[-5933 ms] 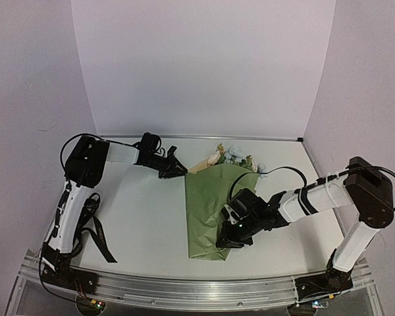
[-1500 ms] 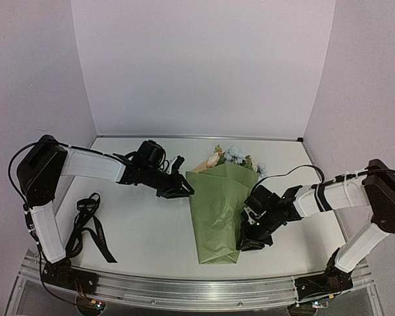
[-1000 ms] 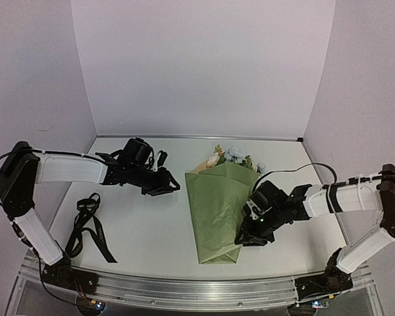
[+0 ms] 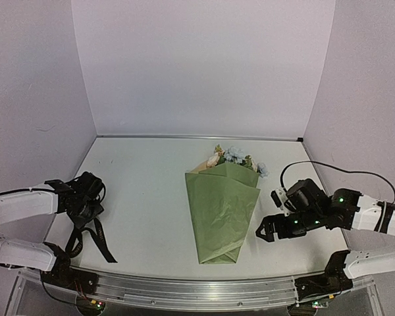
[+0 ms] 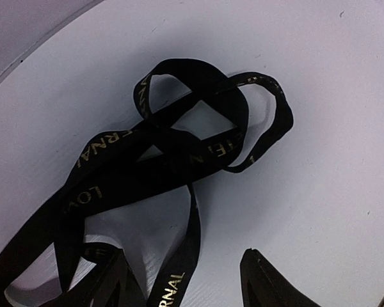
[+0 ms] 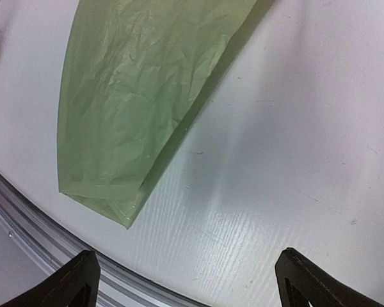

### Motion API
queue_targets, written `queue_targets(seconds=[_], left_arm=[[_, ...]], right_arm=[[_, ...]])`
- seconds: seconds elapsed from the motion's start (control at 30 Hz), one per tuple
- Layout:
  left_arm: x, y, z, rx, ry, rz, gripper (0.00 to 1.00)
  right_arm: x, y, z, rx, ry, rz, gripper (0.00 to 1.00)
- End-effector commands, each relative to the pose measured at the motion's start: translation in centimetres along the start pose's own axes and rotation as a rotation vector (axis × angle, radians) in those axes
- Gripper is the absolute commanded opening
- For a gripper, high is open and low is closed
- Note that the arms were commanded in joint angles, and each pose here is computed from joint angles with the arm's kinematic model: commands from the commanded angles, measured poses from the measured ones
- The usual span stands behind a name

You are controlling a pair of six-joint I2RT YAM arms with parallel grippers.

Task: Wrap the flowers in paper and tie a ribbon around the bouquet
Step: Pick up the ribbon from the corner of the board, then pass from the left arm to the right

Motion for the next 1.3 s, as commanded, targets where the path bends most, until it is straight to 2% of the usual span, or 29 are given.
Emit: queue_targets(seconds=[0.0,0.33,0.43,0.47,0.5,0.57,0.7,0.87,0.97,1.13,1.2,1.27], left_arm=[[-1.4,-1.5,0.7,-0.030,-0.016,-0.029,0.60],[-2.0,-4.9,-0.3,0.038,-0.032,0.020,0.42],[-3.3,-5.0,0.0,0.041,-0.086,-0.027,0.10],[-4.2,-4.8,0.3,0.042,-0.115,-0.064,0.03],[-5.1,-4.5,0.6,0.041,-0.151,-0.105,0.01],[-6.9,-3.6,0.9,0.035,-0.220,-0.198,0.00],[-11.9,0.3,1.1,-0.014,-0.360,-0.493,0.00],[-18.1,8.1,0.6,-0.091,-0.517,-0.861,0.00],[-21.7,13.6,-0.3,-0.105,-0.593,-1.133,0.00],[-26.2,17.9,-1.5,-0.048,-0.621,-1.332,0.00],[-28.0,19.2,-2.0,-0.011,-0.594,-1.404,0.00],[-29.7,20.2,-2.4,0.029,-0.580,-1.442,0.00]], right_arm=[[-1.9,1.4,0.5,-0.047,0.057,-0.119,0.98],[-2.1,1.9,0.5,-0.049,0.078,-0.133,0.98],[-2.3,1.9,0.4,-0.049,0.068,-0.141,0.98],[-2.4,2.0,0.4,-0.047,0.067,-0.143,0.98],[-2.4,2.0,0.4,-0.048,0.064,-0.142,0.98],[-2.5,2.2,0.6,-0.067,0.061,-0.154,0.98],[-2.0,2.3,0.8,-0.058,0.064,-0.143,0.98],[-0.4,2.5,0.9,-0.013,0.071,-0.090,0.98],[1.2,2.5,1.2,0.003,0.077,-0.032,0.95],[4.6,1.9,2.2,-0.018,0.097,0.139,0.92],[6.0,1.7,2.7,-0.034,0.140,0.206,0.98],[7.2,1.9,3.4,-0.076,0.191,0.260,0.98]])
Point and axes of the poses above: each gripper's point midway between its finger pads, its own y axis back along the fingers, its own x axis along the line the jaws close on, z = x × y, the point moved 3 cm from there along y, back along the fingers, and after that the axes turned 14 degrees about -y, right-handed, at the moved point
